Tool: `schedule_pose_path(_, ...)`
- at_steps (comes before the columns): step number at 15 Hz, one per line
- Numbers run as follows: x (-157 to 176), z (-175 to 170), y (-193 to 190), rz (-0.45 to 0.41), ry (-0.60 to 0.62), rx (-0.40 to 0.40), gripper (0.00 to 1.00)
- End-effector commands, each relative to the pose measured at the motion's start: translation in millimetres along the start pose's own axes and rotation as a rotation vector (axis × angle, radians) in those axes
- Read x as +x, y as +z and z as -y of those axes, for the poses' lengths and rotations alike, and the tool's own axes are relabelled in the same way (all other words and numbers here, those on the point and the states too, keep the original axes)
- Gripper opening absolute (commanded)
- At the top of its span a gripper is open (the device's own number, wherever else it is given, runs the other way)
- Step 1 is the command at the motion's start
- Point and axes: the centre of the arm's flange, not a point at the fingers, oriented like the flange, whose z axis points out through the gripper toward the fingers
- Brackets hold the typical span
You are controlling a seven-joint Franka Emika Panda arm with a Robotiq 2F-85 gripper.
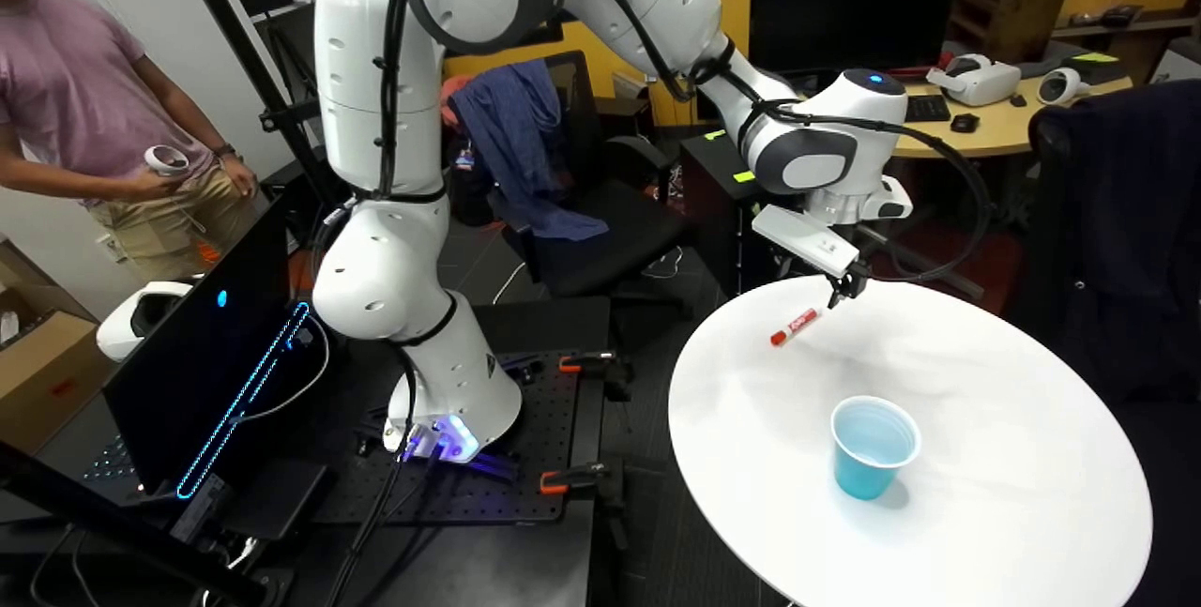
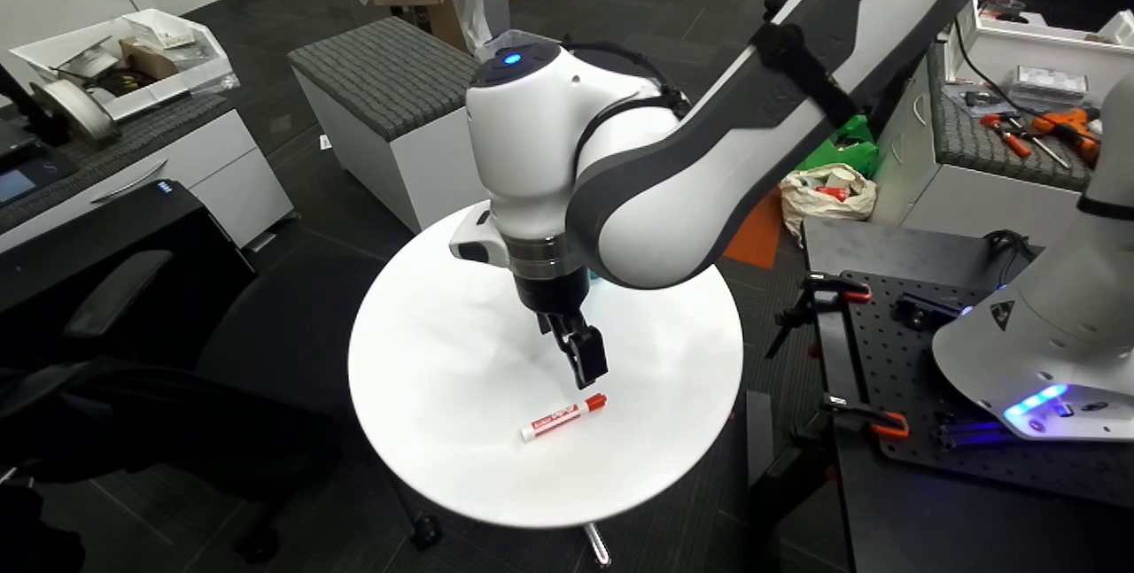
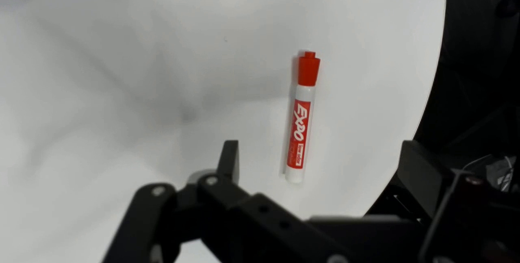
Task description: Put the marker in the cup
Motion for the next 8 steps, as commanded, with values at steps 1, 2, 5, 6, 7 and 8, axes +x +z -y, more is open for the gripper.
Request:
schedule_pose_path(1,11,1,7,0.017,0.014,-0.054,1.00)
schedule_pose_path(2,12,3,8,0.028,0.014,-0.065,1.00)
schedule_pose_path(5,14,12,14,0.054,-0.002,-0.087,1.00)
schedule_pose_path(6,15,16,17,0.057,-0.013,-0.089,1.00)
schedule_pose_path(7,16,18,21,0.062,-0.021,-0.091,1.00)
schedule_pose_path(8,17,21,23,0.064,-0.032,-0.088,1.00)
